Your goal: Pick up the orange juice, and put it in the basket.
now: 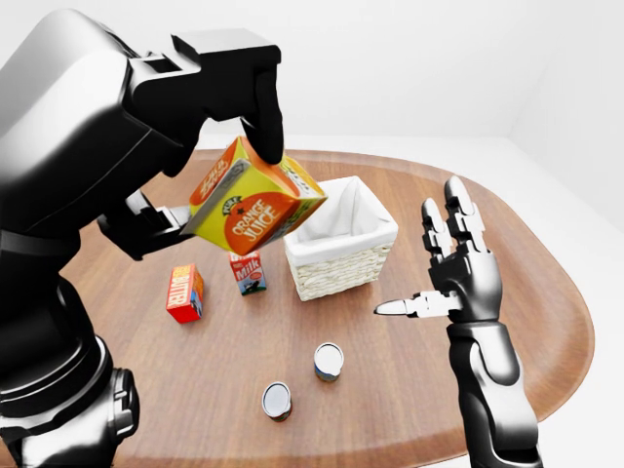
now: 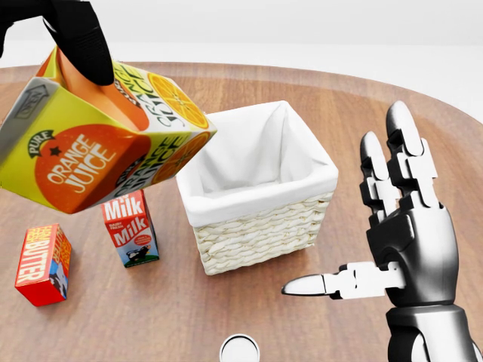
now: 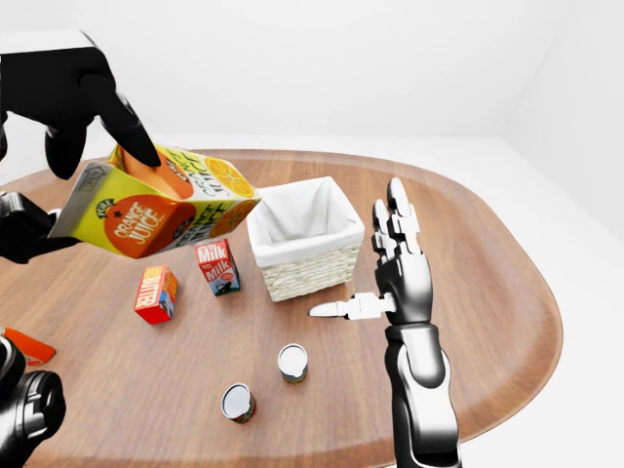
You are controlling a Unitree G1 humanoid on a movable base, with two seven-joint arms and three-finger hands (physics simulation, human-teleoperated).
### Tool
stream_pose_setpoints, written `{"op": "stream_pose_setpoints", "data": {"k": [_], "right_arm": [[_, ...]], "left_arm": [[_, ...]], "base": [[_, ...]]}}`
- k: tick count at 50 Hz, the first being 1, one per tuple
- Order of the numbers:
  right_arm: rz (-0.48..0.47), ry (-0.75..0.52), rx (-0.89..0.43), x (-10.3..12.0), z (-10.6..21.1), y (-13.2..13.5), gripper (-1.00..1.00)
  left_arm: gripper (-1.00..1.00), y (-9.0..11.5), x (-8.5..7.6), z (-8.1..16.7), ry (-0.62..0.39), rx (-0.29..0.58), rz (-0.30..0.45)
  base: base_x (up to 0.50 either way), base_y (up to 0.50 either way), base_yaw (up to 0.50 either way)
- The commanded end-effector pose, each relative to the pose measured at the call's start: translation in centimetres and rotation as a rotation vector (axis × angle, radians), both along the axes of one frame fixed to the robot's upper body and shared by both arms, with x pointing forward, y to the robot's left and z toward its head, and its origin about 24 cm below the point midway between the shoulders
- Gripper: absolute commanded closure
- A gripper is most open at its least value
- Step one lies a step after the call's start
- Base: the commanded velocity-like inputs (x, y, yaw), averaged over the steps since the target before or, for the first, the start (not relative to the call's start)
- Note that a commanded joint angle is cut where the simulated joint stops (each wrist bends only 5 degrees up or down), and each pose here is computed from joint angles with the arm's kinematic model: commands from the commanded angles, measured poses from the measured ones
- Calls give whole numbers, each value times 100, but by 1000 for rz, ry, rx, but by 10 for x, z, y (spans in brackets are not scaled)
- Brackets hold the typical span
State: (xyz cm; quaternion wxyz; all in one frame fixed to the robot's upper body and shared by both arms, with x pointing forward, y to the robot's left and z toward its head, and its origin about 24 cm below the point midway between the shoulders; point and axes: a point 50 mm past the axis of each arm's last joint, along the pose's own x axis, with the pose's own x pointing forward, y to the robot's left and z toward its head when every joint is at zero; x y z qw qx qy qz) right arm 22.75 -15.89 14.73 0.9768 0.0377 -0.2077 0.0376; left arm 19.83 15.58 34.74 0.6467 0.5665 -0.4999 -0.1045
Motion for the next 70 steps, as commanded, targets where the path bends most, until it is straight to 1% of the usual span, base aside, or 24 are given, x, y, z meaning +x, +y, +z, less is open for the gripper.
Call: {"op": "stream_pose_setpoints", "data": {"k": [1,6,7,12,14,20,21,26,27,30,36,37,41,47,50,53,55,58,60,62,64,68,69,70], "right_arm": [[1,1,0,0,0,0,-100],[2,5,1,1,-1,0,-100],[2,5,0,0,-1,0,-100],[3,7,2,0,-2,-1,-100],[4,4,2,-1,-1,-1,-100],[4,6,1,0,-1,0,-100],[5,4,1,-1,-1,0,-100],[5,7,4,0,-2,0,-100],[5,7,3,0,-2,0,-100],[5,7,3,1,-2,0,-100],[4,-3,5,1,1,-1,-100],[4,-3,5,1,1,-1,-100],[6,-1,5,0,0,0,-100],[7,-6,6,0,1,0,-100],[7,-4,6,0,1,0,-100],[7,-5,6,0,1,-1,-100],[6,-6,8,0,1,-1,-100],[7,-5,9,0,1,-1,-100],[8,-3,8,0,0,-1,-100],[7,-6,7,-1,1,-1,-100],[7,-4,9,0,1,-1,-100],[8,-1,8,0,0,-1,-100],[8,0,8,0,0,-1,-100],[8,2,6,0,-1,-1,-100]], "left_arm": [[100,-17,9,30,-54,-9,-72],[100,-24,19,35,-31,-31,-94],[100,-25,26,34,-5,-35,-83],[100,-33,40,38,32,-55,-91],[100,-36,51,42,69,-66,-83],[100,-41,73,51,140,-89,-73],[100,-42,84,54,176,-94,-50],[100,-43,107,61,266,-113,-19],[100,-43,116,59,302,-114,-2],[100,-45,128,56,355,-114,19],[100,-51,143,47,430,-103,39],[100,-53,147,43,454,-95,52],[100,-55,155,39,494,-91,67],[100,-61,176,24,611,-64,120],[100,-66,181,19,648,-53,125],[100,-71,190,10,717,-49,124],[100,-71,195,3,750,-28,159],[100,-69,203,-6,757,-31,230],[100,-70,208,-6,757,-54,253],[100,-68,210,0,699,-101,296],[100,-68,212,0,710,-118,296],[100,-66,217,-7,690,-127,352],[100,-64,217,-6,661,-135,374],[100,-65,218,-8,683,-131,369]], "base": [[0,0,0],[0,0,0],[0,0,0],[0,0,0],[0,0,0],[0,0,0],[0,0,0],[0,0,0],[0,0,0],[0,0,0],[0,0,0],[0,0,0],[0,0,0],[0,0,0],[0,0,0],[0,0,0],[0,0,0],[0,0,0],[0,0,0],[0,0,0],[0,0,0],[0,0,0],[0,0,0],[0,0,0]]}}
